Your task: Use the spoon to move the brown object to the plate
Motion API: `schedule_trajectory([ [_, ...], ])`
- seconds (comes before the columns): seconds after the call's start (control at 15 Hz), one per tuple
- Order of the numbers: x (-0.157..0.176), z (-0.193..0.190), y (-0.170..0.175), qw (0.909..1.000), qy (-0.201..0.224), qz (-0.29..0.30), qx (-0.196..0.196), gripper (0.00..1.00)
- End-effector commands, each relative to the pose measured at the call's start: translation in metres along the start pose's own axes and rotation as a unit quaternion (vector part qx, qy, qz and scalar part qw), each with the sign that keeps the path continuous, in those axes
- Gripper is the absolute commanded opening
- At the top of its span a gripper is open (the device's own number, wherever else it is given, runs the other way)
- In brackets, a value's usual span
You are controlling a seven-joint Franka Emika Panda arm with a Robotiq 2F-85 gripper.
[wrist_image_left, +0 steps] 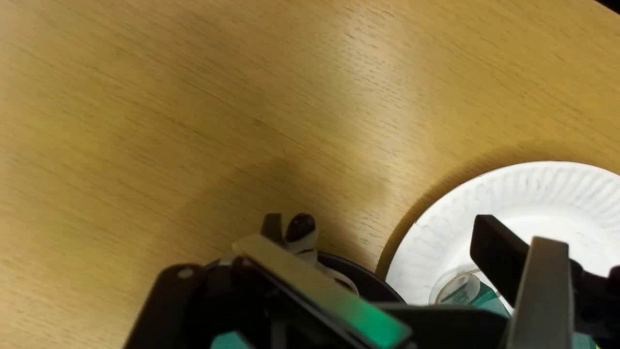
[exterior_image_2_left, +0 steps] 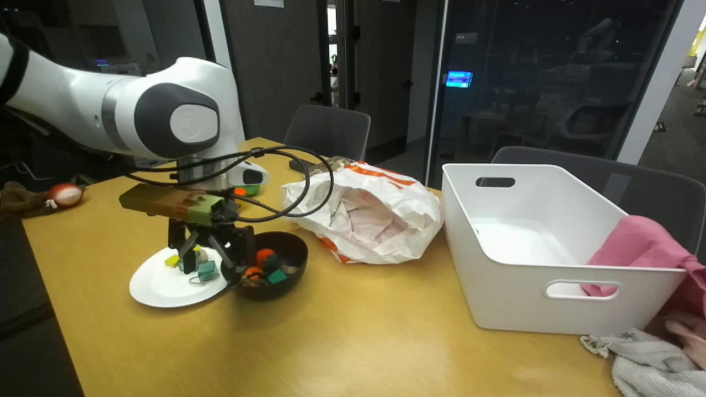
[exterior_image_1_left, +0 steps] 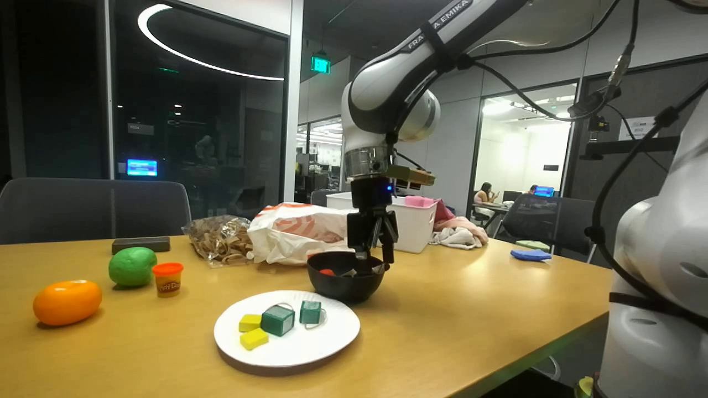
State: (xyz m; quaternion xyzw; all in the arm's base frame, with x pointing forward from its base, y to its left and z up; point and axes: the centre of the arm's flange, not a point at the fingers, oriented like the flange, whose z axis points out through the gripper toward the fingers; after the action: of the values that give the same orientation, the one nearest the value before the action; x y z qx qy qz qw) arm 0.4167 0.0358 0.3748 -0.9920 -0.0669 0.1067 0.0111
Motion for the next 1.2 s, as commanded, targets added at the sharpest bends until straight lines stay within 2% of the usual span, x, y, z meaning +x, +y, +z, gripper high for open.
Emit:
schedule_trajectory([
  [0.0,0.002,-0.004,0.005,0.9999,0.016,0.003,-0.002,1.00],
  [0.33,0.011,-0.002,0.019,0.9994,0.030,0.017,0.000,1.00],
  [0.73,0.017,0.010,0.039,0.9989,0.011,0.043,0.014,1.00],
  [0.8,0.018,0.012,0.039,0.9988,0.010,0.045,0.016,0.75],
  [0.87,0.018,0.013,0.039,0.9988,0.009,0.044,0.017,0.73],
  [0.93,0.017,0.013,0.039,0.9989,0.008,0.043,0.017,0.66],
  [1.13,0.015,0.012,0.036,0.9990,0.011,0.041,0.015,0.42],
])
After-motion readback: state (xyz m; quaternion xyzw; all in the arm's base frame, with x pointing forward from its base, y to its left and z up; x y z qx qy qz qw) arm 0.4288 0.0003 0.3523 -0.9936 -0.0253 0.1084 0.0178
